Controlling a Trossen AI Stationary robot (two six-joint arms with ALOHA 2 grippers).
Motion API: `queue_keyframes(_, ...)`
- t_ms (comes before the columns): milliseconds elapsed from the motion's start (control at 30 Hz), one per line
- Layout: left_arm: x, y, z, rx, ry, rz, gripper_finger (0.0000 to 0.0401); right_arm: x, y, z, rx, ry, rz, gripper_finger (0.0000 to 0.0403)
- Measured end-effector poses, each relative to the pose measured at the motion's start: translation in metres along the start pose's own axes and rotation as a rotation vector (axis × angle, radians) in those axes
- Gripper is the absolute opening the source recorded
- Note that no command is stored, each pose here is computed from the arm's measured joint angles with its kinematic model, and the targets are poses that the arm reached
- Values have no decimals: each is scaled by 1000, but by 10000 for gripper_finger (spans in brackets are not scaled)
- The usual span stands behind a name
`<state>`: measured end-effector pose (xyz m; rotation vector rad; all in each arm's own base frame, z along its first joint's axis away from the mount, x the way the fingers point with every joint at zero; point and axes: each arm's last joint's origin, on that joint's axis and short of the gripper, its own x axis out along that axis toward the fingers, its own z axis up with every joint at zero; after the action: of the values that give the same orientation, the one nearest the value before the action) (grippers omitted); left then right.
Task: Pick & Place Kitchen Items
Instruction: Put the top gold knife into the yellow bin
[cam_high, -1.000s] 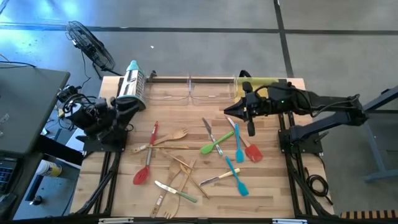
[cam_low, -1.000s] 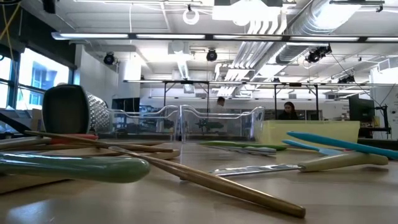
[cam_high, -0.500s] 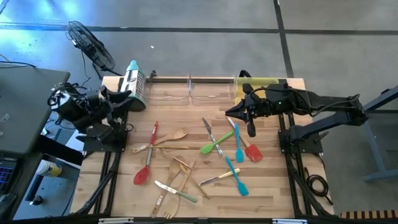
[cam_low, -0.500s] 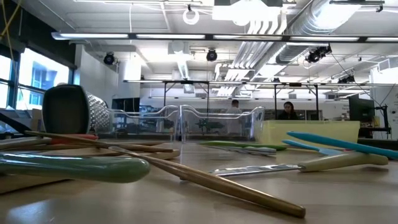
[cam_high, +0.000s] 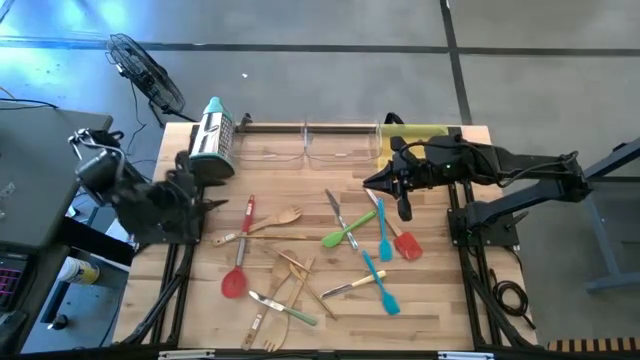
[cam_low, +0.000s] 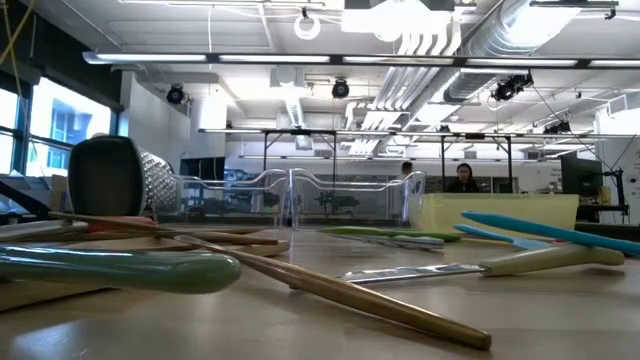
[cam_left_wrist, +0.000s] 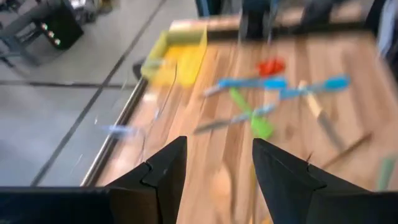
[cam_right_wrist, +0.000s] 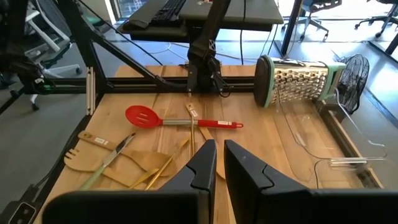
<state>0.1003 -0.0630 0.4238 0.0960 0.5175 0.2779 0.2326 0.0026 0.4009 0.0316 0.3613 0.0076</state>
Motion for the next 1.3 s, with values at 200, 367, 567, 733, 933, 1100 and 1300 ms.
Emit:
queue_keyframes(200, 22, -22, -11, 95, 254, 23, 177, 0, 0, 0, -1, 0, -2, 25)
queue_keyframes(367, 51, -30, -19, 131, 438, 90, 177, 0, 0, 1, -2, -11, -3, 25)
queue_keyframes(567, 98, -27, -24, 114, 702, 103, 177, 0, 0, 3, 26, -33, -2, 25)
queue_keyframes(733, 122, -21, -23, 45, 813, 12, 177, 0, 0, 3, 122, -33, 5, 25)
queue_keyframes(933, 141, -20, -18, -14, 790, -66, 177, 0, 8, 3, 192, -28, 38, 25)
queue_keyframes(1100, 157, -25, -19, -15, 818, -55, 177, 5, 17, -4, 210, -16, 69, 25)
queue_keyframes(1300, 175, -34, -29, 34, 936, -25, 177, 17, 30, -21, 286, -14, 122, 25)
